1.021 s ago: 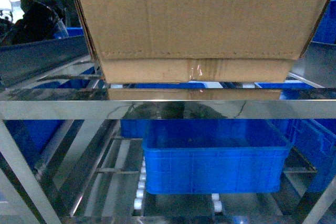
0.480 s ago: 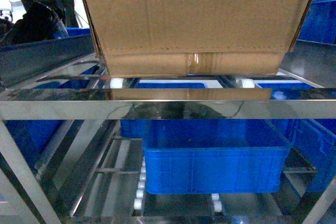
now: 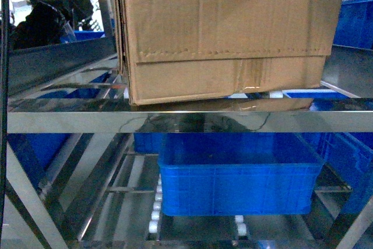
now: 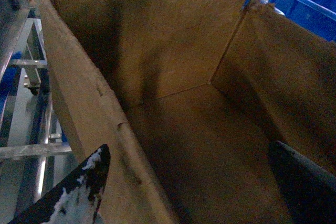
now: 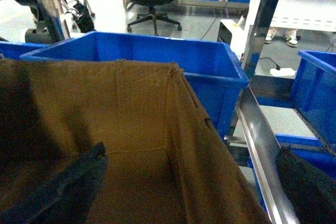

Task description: Sort boxes to right shelf from conveyor

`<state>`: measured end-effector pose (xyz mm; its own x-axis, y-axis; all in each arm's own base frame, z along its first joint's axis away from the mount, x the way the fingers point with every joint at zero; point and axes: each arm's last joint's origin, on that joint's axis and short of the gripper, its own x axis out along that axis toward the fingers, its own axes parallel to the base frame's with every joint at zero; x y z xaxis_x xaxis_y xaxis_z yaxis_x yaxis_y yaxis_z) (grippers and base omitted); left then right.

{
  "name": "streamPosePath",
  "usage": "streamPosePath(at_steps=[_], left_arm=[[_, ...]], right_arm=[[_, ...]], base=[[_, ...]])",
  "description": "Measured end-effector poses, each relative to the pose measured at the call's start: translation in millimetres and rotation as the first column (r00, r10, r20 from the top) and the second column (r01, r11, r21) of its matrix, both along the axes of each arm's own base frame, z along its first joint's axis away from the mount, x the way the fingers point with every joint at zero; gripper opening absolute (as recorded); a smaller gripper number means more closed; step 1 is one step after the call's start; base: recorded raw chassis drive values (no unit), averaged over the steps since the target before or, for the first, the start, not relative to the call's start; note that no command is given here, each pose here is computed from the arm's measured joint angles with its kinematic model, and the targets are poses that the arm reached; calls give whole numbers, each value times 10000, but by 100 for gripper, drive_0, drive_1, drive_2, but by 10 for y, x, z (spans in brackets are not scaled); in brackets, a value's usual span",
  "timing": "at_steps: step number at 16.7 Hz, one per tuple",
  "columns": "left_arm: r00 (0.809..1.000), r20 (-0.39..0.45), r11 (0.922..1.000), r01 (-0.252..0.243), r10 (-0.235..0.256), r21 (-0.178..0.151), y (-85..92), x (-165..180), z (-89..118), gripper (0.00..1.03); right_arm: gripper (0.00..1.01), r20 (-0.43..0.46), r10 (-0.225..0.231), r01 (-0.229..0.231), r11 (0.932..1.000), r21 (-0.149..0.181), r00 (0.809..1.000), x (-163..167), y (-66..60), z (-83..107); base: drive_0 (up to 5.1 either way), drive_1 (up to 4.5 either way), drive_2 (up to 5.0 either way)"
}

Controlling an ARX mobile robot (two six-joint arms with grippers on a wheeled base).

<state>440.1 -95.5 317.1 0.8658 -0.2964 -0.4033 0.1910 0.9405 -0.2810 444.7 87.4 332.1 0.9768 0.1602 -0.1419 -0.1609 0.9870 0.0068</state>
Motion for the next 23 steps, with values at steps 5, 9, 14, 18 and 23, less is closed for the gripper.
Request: streamPosePath(at_steps=[5, 9, 14, 18, 23], left_arm=[[9989, 457, 9999, -45, 51, -131, 13, -80, 53, 98], [9946, 1023, 9961, -61, 151, -878, 67, -562, 97, 98], [9783, 1985, 9936, -388, 594, -1061, 112, -1098, -115, 98], [9809, 1653, 9946, -1042, 1028, -7, 236, -2037, -373, 98], [9857, 938, 9862, -1475, 1403, 756, 323, -2289, -625, 98]], right_arm=[[98, 873, -292, 283, 9995, 115, 9958, -122, -36, 109], [98, 1843, -1074, 1000, 9938, 493, 9770, -550, -164, 47], [98, 2193, -1462, 1275, 9871, 972, 9646, -1120, -239, -244], [98, 2230, -784, 708, 9966, 419, 9717, -1999, -246, -281], [98, 2150, -837, 825, 9965, 148, 9730, -2103, -275, -350]], base=[[0, 0, 0], [0, 0, 0], [0, 0, 0], [0, 0, 0], [0, 0, 0]])
